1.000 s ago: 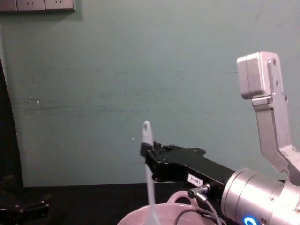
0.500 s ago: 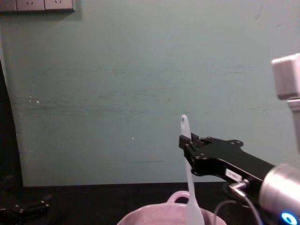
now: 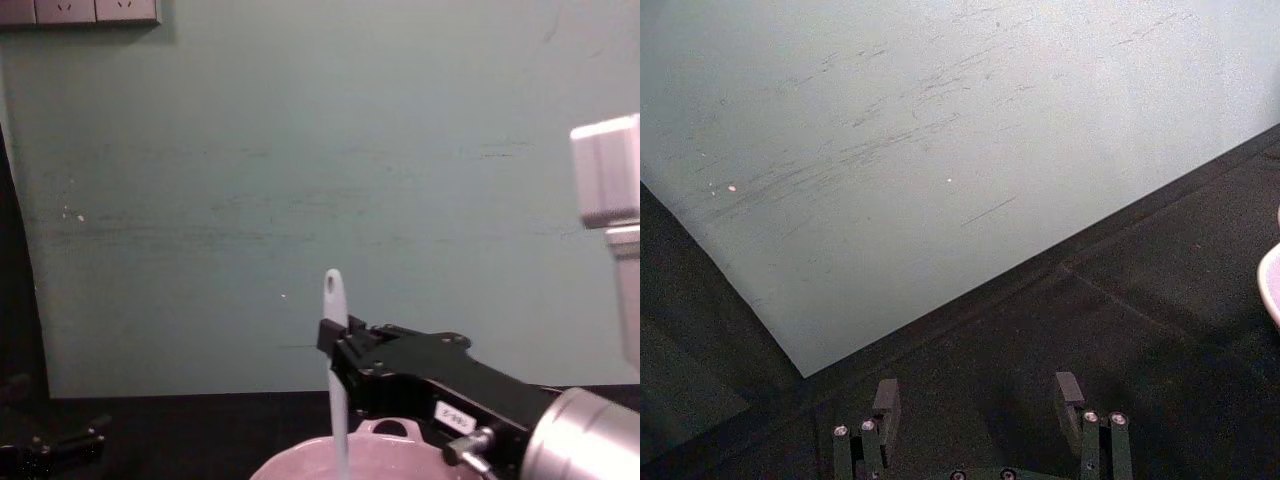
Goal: Use the one hand to pick up the spoon and stir the clear water in the bowl.
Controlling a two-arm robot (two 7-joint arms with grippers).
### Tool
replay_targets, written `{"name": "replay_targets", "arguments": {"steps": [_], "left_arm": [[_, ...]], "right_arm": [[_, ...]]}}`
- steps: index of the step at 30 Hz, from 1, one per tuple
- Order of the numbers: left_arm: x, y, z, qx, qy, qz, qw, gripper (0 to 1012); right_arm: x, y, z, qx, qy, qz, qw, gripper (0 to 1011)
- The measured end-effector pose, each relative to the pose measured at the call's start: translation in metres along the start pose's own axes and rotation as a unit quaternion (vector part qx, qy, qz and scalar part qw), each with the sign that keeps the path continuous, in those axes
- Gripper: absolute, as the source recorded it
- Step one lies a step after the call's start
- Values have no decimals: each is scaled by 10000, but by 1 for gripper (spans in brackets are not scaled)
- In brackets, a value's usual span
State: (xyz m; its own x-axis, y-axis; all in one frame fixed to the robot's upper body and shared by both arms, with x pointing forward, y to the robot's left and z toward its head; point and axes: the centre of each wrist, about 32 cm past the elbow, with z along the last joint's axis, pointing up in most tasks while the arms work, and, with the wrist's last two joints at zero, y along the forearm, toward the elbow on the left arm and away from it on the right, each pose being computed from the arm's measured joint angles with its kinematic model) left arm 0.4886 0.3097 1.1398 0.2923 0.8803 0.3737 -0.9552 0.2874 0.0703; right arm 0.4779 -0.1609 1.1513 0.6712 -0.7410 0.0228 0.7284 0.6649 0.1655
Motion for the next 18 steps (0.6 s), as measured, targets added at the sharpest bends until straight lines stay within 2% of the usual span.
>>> {"name": "replay_targets", "arguments": {"steps": [4, 6, 10, 15, 18], "left_arm": [[0, 0, 0, 0, 0, 0, 10000, 1011], [0, 0, 0, 0, 0, 0, 10000, 1011], [0, 0, 0, 0, 1, 0, 10000, 1011], [0, 0, 0, 0, 0, 0, 10000, 1011], [0, 0, 0, 0, 0, 1, 10000, 1011]], "right_arm": [[-1, 95, -48, 27, -23, -69, 10000, 111], [40, 171, -87, 64, -90, -186, 9998, 110], [127, 217, -87, 108, -160, -354, 9992, 110], [240, 202, 18, 162, -93, -499, 9986, 110], [315, 142, 164, 221, 39, -521, 9984, 111]]}}
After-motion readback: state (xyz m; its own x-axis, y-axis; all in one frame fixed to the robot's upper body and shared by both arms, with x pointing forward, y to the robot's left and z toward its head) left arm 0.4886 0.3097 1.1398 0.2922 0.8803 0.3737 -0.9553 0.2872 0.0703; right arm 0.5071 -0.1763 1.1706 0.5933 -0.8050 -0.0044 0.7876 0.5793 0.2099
